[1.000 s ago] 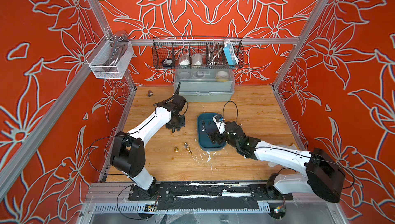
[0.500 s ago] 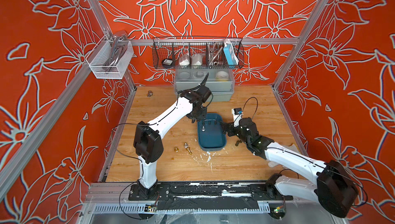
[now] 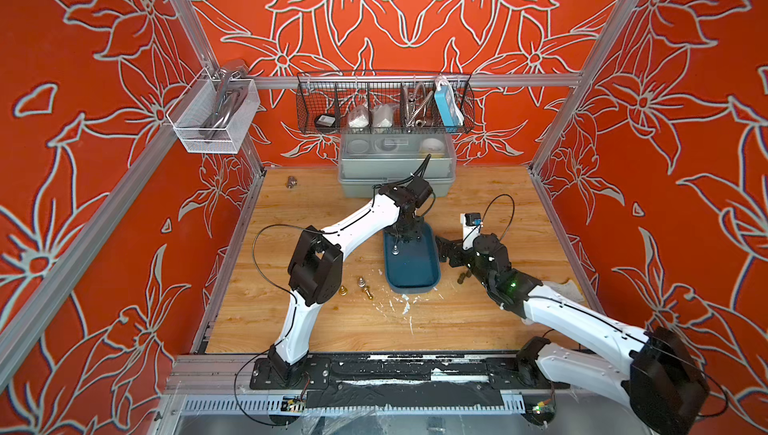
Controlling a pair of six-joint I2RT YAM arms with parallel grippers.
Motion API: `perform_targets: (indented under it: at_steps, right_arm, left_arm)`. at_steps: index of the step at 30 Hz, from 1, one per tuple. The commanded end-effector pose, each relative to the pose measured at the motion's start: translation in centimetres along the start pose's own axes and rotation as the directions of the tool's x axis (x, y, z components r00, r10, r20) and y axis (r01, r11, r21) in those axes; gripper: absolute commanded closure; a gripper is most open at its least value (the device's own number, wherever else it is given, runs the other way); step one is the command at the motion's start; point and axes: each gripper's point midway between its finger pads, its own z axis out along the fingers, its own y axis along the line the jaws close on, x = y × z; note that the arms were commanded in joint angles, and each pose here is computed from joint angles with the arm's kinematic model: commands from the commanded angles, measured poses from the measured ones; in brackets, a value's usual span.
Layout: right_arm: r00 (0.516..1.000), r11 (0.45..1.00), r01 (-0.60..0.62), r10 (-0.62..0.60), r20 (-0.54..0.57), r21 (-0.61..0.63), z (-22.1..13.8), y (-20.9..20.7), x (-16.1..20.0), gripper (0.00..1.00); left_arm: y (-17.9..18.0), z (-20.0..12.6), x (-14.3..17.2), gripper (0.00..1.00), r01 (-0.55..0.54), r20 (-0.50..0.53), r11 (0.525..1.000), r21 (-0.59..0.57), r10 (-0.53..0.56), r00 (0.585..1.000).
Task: Put the chess pieces into the storage box
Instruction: Place the chess piece in the storage box.
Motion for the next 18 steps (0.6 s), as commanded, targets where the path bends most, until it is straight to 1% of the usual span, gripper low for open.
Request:
perform_targets:
  at_steps: [1,18]
  right_arm:
    - [1.000,1.000,-0.015,0.014,0.027,0.025,-0.1,-0.6,-0.3,0.04]
    - [1.000,1.000,-0.015,0.015,0.018,0.012,0.2,-0.4,-0.1,0.04]
  left_arm:
    - [-0.8,1.1,-0.7,0.85,-0.018,0.036,1.000,0.025,0.018,0.999]
    - [0.3,5.5,0.4,0.85,-0.016,0.020,0.998,-0.062,0.017,1.000]
